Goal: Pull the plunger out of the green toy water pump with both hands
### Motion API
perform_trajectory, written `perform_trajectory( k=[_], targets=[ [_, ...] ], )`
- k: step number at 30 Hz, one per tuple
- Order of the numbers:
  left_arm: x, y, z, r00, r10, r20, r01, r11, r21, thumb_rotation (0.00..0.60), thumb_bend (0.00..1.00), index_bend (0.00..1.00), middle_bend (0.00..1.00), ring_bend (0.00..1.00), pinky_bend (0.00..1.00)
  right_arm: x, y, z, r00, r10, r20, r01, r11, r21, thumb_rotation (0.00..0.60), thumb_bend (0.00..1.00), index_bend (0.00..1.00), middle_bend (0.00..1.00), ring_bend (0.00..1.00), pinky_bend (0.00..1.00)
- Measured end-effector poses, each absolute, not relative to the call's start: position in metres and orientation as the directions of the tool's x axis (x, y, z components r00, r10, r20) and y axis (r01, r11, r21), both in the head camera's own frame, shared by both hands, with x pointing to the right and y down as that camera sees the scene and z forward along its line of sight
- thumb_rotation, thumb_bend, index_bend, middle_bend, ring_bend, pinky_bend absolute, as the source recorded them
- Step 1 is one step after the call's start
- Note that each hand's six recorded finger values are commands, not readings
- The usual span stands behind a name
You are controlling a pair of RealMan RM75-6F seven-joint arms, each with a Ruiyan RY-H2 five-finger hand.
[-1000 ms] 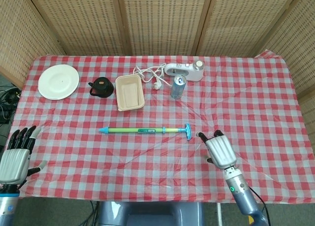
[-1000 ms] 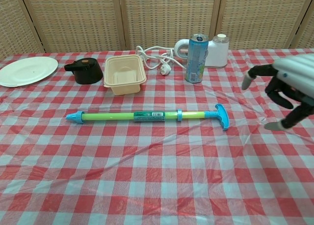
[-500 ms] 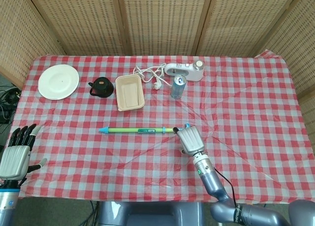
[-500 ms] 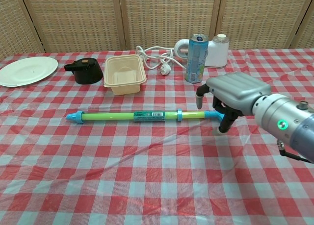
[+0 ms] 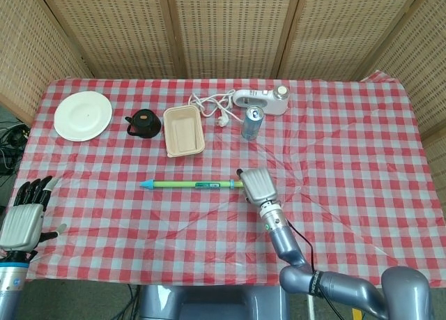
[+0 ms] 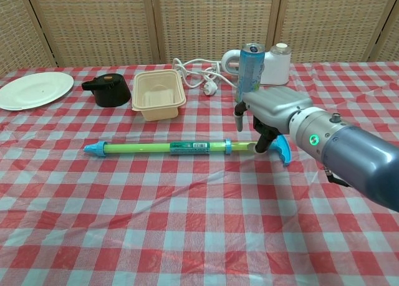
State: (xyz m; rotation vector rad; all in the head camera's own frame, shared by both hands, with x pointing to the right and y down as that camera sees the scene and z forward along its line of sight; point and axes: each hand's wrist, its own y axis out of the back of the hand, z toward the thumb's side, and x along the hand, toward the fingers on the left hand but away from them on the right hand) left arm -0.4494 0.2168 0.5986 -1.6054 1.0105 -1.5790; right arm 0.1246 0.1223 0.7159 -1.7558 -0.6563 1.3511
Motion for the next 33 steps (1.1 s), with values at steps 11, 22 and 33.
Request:
perform_trajectory(
  k=[11,22,33],
  targets=[
    [-0.452,0.214,0.603,-0.032,-0.868,0.495,-0.089,-0.491,-0.867,0.600,0.18,0.00,0.00,0.00,0.00,0.134,0.118,0.737,0.239,0.776,-0.583,-0.112,-0.575,-0.811,0.600,0.52,0.43,1.00,1.00,0.69],
    [-0.452,0.214,0.601,-0.031,-0.873,0.487,-0.090,-0.483,-0.871,0.600,0.18,0.00,0.00,0.00,0.00,0.139,0.120,0.744,0.214,0.765,-0.608,-0.131,-0.594,-0.794,0.600,0.55,0.47,1.00,1.00,0.69],
    [-0.452,0.214,0.598,-0.033,-0.875,0.483,-0.088,-0.478,-0.874,0.600,0.18,0.00,0.00,0.00,0.00,0.147,0.124,0.752,0.192,0.754,-0.629,-0.137,-0.614,-0.777,0.600,0.55,0.55,1.00,1.00,0.69]
  ],
)
